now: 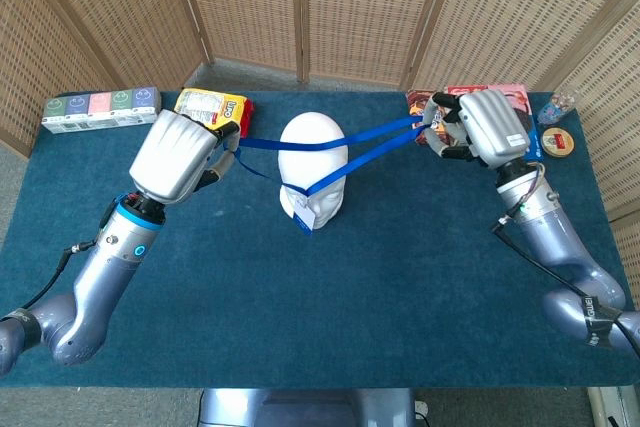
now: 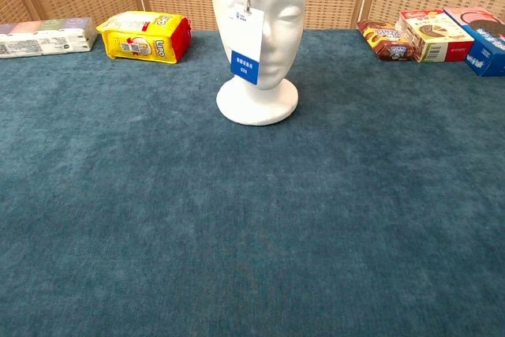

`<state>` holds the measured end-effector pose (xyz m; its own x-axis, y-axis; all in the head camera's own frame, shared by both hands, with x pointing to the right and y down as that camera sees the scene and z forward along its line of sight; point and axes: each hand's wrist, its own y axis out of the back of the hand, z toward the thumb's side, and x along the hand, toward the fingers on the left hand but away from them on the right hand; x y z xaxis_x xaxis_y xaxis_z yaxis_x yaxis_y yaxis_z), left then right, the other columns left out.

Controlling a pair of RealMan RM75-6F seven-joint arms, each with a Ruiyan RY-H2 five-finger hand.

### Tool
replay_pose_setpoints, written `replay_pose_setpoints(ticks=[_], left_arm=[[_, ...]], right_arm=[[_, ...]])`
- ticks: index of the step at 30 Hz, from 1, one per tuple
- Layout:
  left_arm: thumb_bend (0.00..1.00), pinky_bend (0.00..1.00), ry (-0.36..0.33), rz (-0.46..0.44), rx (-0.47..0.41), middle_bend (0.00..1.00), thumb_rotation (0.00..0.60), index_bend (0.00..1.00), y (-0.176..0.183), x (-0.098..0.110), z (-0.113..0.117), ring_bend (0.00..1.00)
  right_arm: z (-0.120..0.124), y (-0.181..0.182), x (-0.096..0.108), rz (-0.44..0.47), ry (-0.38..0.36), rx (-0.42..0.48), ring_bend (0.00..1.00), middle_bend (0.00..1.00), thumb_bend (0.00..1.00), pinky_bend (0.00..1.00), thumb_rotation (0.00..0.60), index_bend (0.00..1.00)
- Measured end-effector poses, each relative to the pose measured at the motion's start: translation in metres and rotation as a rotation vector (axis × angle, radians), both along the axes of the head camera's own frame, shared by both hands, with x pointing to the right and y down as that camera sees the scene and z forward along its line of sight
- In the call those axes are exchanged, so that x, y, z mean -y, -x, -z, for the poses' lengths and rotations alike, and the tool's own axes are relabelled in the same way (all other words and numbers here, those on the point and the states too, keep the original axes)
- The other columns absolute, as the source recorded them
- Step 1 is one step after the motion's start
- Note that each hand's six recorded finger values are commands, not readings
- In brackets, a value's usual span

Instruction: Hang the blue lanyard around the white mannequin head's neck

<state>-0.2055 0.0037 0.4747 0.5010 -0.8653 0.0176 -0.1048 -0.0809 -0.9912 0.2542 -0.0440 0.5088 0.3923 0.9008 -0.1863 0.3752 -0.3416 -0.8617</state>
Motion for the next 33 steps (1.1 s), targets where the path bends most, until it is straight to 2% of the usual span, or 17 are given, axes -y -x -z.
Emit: replay_pose_setpoints(ticks=[19, 26, 33], left_arm=[[0.42, 1.00, -0.036, 0.031, 0.066, 1.00, 0.600, 0.65, 0.002, 0.009, -0.011, 1.00], [0.42, 1.00, -0.078, 0.051, 0.086, 1.00, 0.600, 0.66, 0.005, 0.012, -0.010, 1.00], [0.42, 1.00, -0.091, 0.058, 0.098, 1.00, 0.600, 0.66, 0.006, 0.012, -0.011, 1.00]], right_arm=[[-0.018, 0.014, 0.017, -0.013, 0.008, -0.010, 1.00, 1.00, 0.50, 1.00, 0.600, 0.78], [-0.017, 0.017, 0.024, -0.022, -0.005, 0.004, 1.00, 1.00, 0.49, 1.00, 0.600, 0.78], [-0.017, 0.017, 0.029, -0.033, -0.012, 0.008, 1.00, 1.00, 0.49, 1.00, 0.600, 0.78]])
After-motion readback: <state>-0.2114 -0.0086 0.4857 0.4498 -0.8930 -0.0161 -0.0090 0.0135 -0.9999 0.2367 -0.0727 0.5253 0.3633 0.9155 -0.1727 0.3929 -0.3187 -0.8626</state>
